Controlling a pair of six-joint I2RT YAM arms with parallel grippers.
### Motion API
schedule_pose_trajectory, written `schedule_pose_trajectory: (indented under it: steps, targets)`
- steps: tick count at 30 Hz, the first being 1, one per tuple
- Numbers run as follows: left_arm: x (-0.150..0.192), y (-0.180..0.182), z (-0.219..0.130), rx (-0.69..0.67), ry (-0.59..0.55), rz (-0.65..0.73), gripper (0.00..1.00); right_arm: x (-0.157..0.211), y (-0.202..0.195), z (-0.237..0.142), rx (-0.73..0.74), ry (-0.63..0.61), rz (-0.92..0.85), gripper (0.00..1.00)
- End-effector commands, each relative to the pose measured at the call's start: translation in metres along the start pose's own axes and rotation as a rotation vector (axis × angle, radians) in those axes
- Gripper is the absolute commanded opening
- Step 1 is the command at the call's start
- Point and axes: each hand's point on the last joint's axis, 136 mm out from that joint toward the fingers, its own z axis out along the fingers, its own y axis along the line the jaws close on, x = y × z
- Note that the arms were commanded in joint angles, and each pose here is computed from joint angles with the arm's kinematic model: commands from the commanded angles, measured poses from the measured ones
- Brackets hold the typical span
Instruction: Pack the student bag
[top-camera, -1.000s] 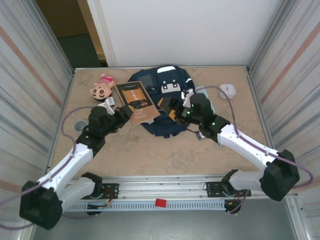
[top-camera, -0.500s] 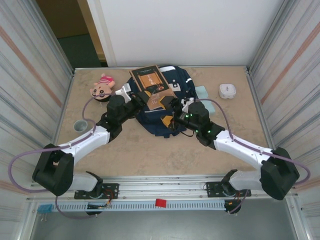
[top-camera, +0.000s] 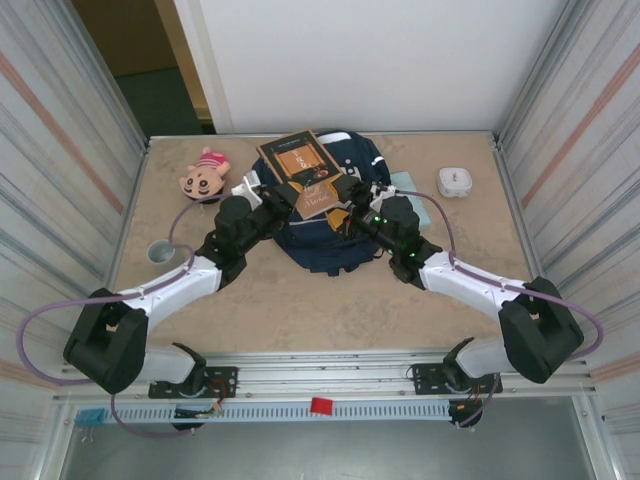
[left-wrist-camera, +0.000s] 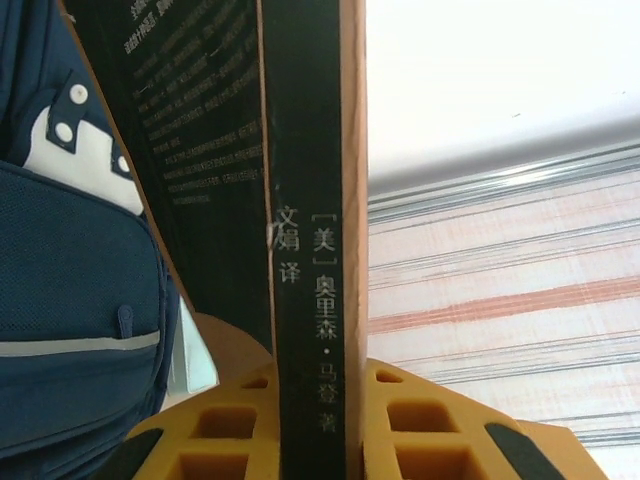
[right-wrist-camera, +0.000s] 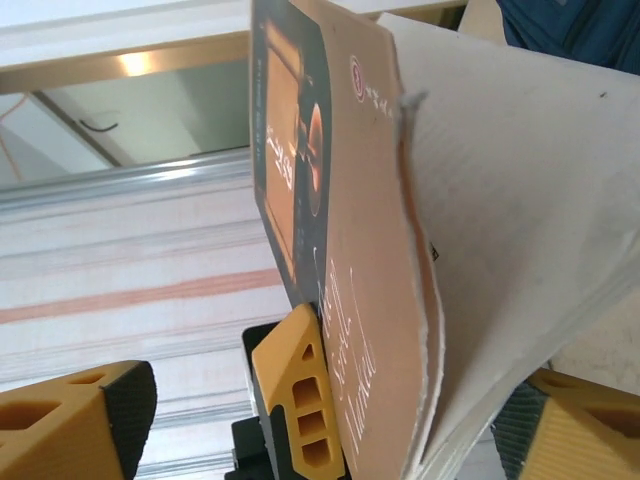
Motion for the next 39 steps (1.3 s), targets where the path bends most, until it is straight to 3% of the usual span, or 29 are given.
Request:
schedule_pose_trajectory:
  steps: [1,10,13,18,19,22,24,29,32,37,39]
  targets:
    - [-0.002,-0.04,-0.007,0.152,-0.018,-0.018,0.0,-0.012,0.037,0.003,-0.126,-0.065,-0.03,0.8]
    - [0.013,-0.037,-0.002,0.155,0.013,-0.044,0.0,-0.014,0.033,0.012,-0.13,-0.09,-0.023,0.73]
    - [0.019,-0.035,-0.001,0.144,0.029,-0.053,0.0,-0.017,0.034,0.014,-0.132,-0.103,-0.029,0.63]
    - [0.024,-0.021,-0.002,0.071,0.045,-0.033,0.0,-0.021,0.033,0.011,-0.129,-0.119,-0.044,0.37]
    - [0.025,-0.019,-0.002,0.055,0.05,-0.021,0.03,-0.022,0.031,0.01,-0.12,-0.117,-0.052,0.32]
    - [0.026,-0.009,-0.006,-0.022,0.058,0.047,0.25,-0.027,0.026,0.001,-0.097,-0.115,-0.093,0.03]
    - [0.026,0.001,-0.009,-0.083,0.07,0.103,0.39,-0.032,0.019,-0.006,-0.066,-0.107,-0.116,0.0]
    - [0.026,0.024,-0.013,-0.201,0.136,0.275,0.56,-0.059,0.007,-0.04,-0.013,-0.142,-0.15,0.0]
    - [0.028,0.035,-0.01,-0.276,0.224,0.514,0.6,-0.078,0.006,-0.064,0.031,-0.142,-0.191,0.0]
    - [0.043,0.056,0.014,-0.312,0.483,0.958,0.69,-0.113,0.002,-0.117,0.118,-0.176,-0.232,0.0]
    - [0.054,0.068,0.026,-0.3,0.611,1.075,0.72,-0.121,0.002,-0.137,0.146,-0.186,-0.248,0.0]
